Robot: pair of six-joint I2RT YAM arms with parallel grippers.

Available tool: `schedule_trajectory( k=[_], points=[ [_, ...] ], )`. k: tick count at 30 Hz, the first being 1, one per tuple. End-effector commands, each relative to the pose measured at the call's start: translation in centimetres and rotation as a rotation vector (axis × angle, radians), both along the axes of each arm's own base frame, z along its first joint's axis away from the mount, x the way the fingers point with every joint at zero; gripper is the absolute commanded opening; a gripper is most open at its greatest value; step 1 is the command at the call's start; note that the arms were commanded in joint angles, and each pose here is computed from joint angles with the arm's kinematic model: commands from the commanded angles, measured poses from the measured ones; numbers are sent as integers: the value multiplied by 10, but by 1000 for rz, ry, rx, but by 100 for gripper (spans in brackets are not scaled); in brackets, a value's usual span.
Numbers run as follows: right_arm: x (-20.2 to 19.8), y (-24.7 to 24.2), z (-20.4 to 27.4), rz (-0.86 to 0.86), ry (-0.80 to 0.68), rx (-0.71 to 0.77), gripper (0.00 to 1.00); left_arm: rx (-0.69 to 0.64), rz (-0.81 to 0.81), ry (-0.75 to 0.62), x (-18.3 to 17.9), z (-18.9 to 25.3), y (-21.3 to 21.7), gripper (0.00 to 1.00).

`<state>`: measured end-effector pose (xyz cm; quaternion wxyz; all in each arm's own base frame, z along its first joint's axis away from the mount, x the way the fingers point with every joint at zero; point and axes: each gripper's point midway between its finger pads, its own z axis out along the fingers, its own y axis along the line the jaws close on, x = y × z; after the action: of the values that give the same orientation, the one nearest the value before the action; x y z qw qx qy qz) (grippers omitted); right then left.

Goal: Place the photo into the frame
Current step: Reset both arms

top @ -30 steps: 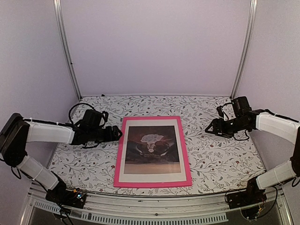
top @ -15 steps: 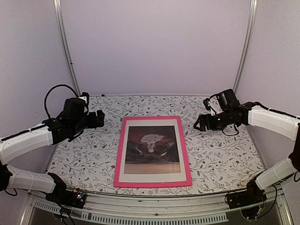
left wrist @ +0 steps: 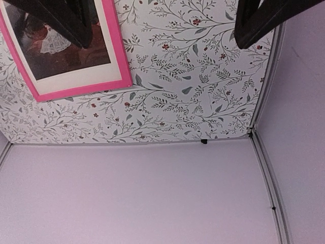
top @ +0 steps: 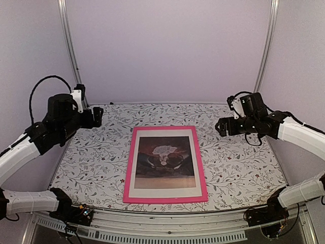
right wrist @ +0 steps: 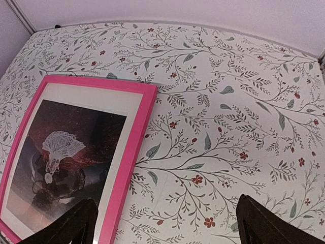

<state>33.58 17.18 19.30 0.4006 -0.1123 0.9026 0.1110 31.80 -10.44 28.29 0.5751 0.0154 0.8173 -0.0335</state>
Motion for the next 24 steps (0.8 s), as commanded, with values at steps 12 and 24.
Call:
schedule_trajectory(
  k=[12,24],
  points=[
    [-19,-41,65,-80,-241,-9,99,63,-70,-128,-26,25,12,100],
    [-31,-45,71,-71,-307,34,99,56,-82,-190,-38,22,18,100]
  ],
)
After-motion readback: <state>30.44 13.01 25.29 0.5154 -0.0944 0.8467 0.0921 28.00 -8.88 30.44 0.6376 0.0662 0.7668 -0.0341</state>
